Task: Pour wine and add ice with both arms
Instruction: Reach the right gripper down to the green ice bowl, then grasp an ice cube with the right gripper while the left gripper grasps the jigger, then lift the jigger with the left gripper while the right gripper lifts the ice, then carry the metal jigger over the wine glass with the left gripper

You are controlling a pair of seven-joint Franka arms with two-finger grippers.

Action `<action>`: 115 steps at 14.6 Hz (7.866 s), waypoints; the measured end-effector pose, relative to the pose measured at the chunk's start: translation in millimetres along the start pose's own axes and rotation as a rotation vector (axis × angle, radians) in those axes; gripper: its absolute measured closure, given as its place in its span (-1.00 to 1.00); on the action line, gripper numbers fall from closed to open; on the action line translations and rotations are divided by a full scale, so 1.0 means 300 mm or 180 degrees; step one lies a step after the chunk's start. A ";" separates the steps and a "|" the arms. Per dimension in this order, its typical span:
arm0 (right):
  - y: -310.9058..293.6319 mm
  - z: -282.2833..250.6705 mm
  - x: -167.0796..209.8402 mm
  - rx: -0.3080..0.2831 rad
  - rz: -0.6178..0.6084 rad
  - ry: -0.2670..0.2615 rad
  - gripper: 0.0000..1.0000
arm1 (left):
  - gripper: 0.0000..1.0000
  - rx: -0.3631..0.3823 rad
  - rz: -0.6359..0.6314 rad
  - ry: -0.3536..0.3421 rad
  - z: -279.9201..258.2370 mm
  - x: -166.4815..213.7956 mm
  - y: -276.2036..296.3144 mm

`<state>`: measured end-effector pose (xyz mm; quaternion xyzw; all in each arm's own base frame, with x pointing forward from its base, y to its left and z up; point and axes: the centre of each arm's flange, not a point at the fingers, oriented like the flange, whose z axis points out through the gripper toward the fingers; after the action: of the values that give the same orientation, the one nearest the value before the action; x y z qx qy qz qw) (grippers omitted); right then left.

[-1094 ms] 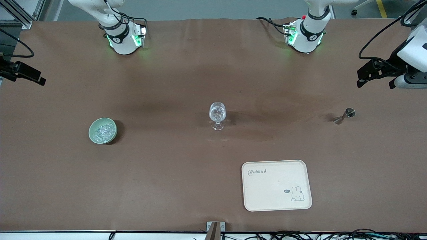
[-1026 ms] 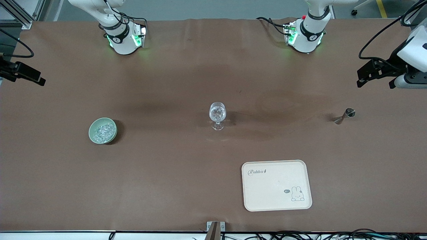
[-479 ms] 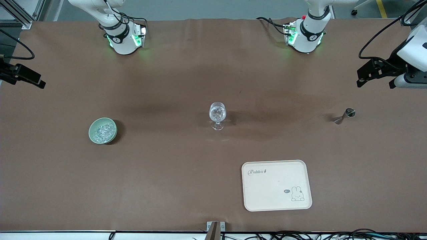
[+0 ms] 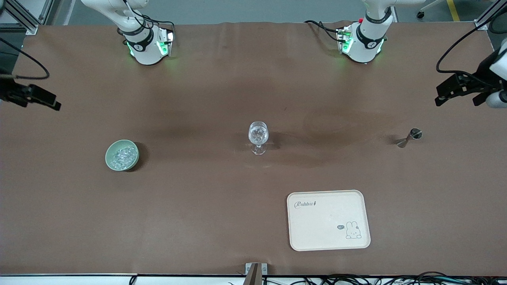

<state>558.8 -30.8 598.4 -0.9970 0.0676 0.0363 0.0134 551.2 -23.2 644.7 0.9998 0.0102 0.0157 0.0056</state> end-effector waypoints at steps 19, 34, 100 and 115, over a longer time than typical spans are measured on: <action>0.029 1.133 0.106 -0.0048 -0.0079 0.0146 -0.80 | -1.00 -0.1160 -0.3541 -0.1252 0.786 -0.042 -1.064; 0.045 1.245 0.100 -0.0060 -0.0064 0.0149 0.00 | -1.00 -0.2054 -0.4288 -0.2136 1.259 -0.198 -1.173; 0.024 -0.156 -0.073 0.0013 0.0061 0.0102 0.51 | 0.58 -0.2906 -0.4081 -0.3211 0.907 -0.083 -0.132; 0.030 -0.155 -0.073 0.0014 0.0071 0.0099 0.51 | 0.58 -0.2167 -0.4357 -0.2310 0.903 -0.141 0.709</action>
<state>539.2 -38.4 646.3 -0.9966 0.0791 0.0208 0.0141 521.9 -239.8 375.1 0.6600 0.6057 -0.3108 0.3177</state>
